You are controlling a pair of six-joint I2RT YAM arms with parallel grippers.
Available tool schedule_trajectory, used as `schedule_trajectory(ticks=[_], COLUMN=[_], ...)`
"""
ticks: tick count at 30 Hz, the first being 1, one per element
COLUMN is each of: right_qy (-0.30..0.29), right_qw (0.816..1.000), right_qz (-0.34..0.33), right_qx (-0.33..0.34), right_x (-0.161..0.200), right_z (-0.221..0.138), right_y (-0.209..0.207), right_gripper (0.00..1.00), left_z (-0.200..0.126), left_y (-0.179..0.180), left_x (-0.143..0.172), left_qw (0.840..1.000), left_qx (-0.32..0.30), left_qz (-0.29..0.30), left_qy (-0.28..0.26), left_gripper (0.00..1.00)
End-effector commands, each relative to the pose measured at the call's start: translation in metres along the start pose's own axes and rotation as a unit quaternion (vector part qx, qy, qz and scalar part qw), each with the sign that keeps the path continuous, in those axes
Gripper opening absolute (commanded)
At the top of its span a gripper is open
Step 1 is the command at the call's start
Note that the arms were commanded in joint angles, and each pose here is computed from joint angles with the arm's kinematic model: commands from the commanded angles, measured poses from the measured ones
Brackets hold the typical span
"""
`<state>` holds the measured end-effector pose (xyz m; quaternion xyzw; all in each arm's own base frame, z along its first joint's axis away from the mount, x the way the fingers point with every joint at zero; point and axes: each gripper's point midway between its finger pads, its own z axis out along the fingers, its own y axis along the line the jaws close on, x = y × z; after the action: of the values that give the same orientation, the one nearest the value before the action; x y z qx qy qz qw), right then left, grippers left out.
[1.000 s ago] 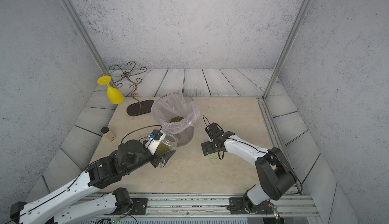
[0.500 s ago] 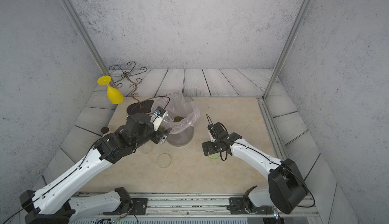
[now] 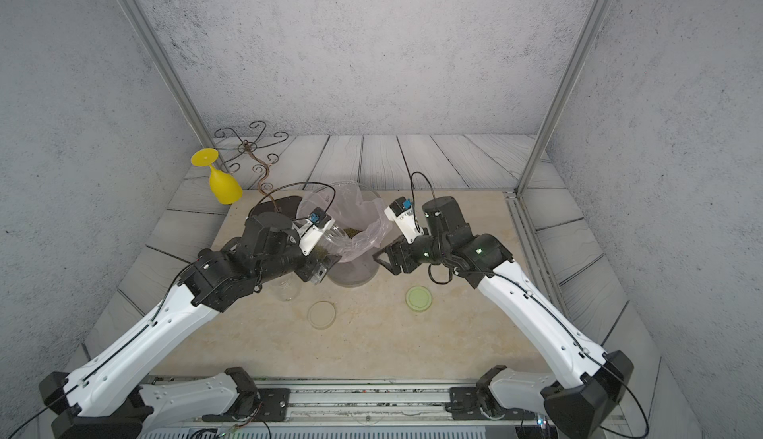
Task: Empty moldy mung beans from jars
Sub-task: Pour the moldy mung beans from the jar into the trash bin.
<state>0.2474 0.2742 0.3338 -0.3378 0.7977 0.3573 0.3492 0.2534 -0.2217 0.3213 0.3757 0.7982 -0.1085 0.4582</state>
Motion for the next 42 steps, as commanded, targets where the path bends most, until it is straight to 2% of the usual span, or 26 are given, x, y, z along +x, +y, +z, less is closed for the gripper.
schedule_trajectory(ticks=[1, 8, 18, 22, 24, 29, 34, 39, 42], right_qy=[0.017, 0.008, 0.045, 0.06, 0.061, 0.04, 0.021, 0.034, 0.036], right_qw=[0.997, 0.986, 0.977, 0.976, 0.979, 0.994, 0.999, 0.998, 0.997], right_qz=[-0.02, -0.031, -0.057, -0.062, -0.062, -0.059, -0.032, 0.003, 0.02], right_qx=[-0.075, -0.163, -0.2, -0.201, -0.185, -0.079, 0.014, 0.056, 0.06], right_x=[-0.008, -0.035, -0.031, -0.03, -0.032, -0.044, -0.053, -0.038, -0.028], right_z=[0.005, 0.007, 0.029, 0.037, 0.039, 0.036, 0.019, 0.004, -0.005], right_y=[0.024, 0.054, 0.08, 0.083, 0.079, 0.044, 0.002, -0.02, -0.018], right_gripper=[0.72, 0.71, 0.7, 0.66, 0.66, 0.67, 0.67, 0.68, 0.69], left_z=[-0.024, -0.031, -0.023, -0.021, -0.02, -0.014, 0.0, 0.021, 0.033], left_y=[-0.008, -0.019, -0.025, -0.024, -0.02, 0.006, 0.041, 0.075, 0.096], left_x=[-0.022, -0.022, -0.022, -0.023, -0.024, -0.03, -0.044, -0.056, -0.056], left_qw=[0.998, 0.996, 0.995, 0.996, 0.996, 0.999, 0.998, 0.996, 0.992], left_qx=[0.031, 0.065, 0.082, 0.078, 0.066, 0.001, -0.057, -0.078, -0.086], left_qz=[-0.002, 0.002, 0.005, 0.005, 0.004, 0.014, 0.034, 0.049, 0.064], left_qy=[-0.054, -0.059, -0.053, -0.053, -0.053, -0.034, -0.01, 0.021, 0.062], left_gripper=[0.54, 0.54, 0.54, 0.53, 0.53, 0.53, 0.53, 0.53, 0.53])
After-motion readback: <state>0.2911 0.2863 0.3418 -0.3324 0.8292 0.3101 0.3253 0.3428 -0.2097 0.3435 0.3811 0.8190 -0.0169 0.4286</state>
